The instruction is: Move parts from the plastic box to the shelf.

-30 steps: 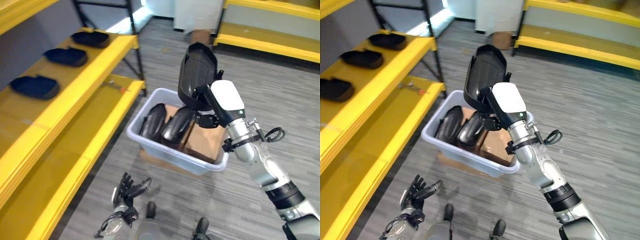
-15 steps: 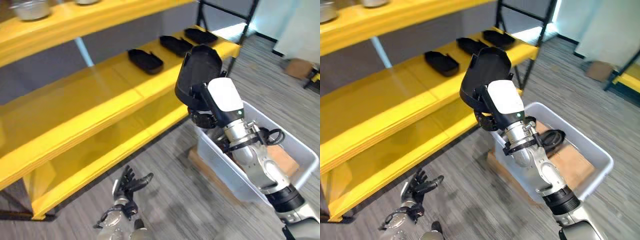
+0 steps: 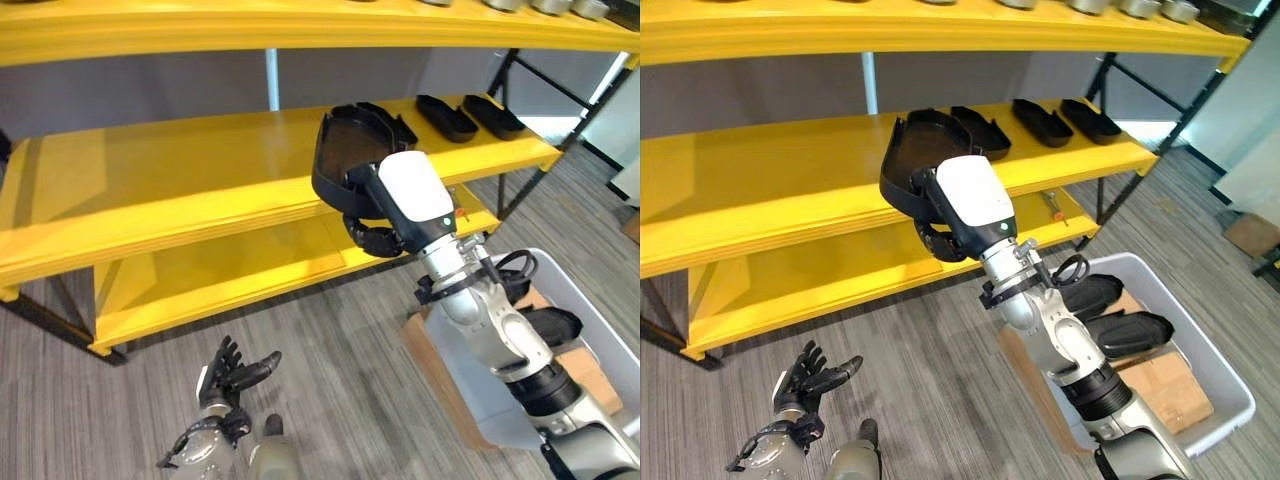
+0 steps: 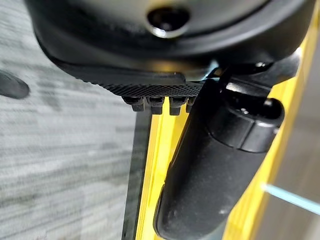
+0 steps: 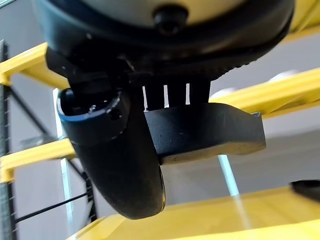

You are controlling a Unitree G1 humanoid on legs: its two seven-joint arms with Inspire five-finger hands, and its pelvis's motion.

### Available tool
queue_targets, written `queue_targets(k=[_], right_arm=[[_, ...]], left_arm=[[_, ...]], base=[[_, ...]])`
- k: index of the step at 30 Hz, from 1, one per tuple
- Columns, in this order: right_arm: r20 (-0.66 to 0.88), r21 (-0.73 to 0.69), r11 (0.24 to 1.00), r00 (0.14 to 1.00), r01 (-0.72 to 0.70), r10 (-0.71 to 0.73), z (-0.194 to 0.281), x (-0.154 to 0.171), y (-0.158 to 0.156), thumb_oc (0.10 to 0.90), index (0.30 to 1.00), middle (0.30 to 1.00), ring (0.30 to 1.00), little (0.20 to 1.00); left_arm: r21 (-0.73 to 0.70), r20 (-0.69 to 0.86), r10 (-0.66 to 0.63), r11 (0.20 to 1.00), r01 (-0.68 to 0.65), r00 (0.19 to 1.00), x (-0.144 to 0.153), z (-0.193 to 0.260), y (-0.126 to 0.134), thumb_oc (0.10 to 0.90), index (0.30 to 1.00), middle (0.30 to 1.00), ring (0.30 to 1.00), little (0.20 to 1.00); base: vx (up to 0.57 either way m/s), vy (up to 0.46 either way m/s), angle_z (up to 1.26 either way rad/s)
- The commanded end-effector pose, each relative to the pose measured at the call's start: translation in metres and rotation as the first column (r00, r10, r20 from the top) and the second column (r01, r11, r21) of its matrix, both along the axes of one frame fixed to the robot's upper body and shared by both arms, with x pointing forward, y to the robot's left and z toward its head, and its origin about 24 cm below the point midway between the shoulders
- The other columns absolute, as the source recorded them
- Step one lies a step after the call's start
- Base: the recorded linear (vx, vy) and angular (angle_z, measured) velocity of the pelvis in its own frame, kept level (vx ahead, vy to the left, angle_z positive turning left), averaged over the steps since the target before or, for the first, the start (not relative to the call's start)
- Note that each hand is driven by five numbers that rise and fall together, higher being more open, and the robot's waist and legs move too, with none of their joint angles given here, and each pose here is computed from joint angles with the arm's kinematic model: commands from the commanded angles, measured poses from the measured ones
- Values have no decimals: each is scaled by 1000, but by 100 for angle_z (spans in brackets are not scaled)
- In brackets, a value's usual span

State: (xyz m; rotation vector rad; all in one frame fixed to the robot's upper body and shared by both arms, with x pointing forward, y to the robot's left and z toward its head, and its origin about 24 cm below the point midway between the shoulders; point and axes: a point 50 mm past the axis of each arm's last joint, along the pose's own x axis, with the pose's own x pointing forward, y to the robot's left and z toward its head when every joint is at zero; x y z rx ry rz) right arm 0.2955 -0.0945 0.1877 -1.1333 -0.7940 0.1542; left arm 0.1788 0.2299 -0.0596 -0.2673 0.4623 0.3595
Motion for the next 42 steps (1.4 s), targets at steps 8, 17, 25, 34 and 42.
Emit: queue_targets(k=[8, 17, 25, 34, 42], right_arm=[[319, -18, 999, 948, 31, -23, 67, -1, -9, 400, 300, 300, 300, 300], [340, -15, 999, 940, 30, -23, 70, -6, -13, 400, 300, 300, 300, 300], [351, -4, 999, 936, -36, 35, 80, -9, -9, 400, 300, 300, 300, 300], [428, -32, 999, 903, -23, 34, 104, -8, -8, 400, 300, 300, 300, 300], [443, -86, 994, 896, 66, -22, 120, 9, -13, 400, 300, 300, 300, 300]], left_arm=[[99, 271, -115, 991, 91, 956, 54, 51, -17, 900, 1000, 1000, 1000, 1000], [93, 257, -127, 990, 107, 958, 51, 45, -20, 900, 1000, 1000, 1000, 1000], [58, 229, -125, 992, 115, 965, 37, 37, -23, 900, 1000, 1000, 1000, 1000], [39, 212, -119, 993, 113, 970, 30, 33, -21, 900, 1000, 1000, 1000, 1000], [45, 221, -135, 991, 128, 966, 27, 36, -18, 900, 1000, 1000, 1000, 1000]], base=[[93, 106, 95], [175, -215, 56], [128, -197, 1], [56, -104, 7], [-13, -32, 3]])
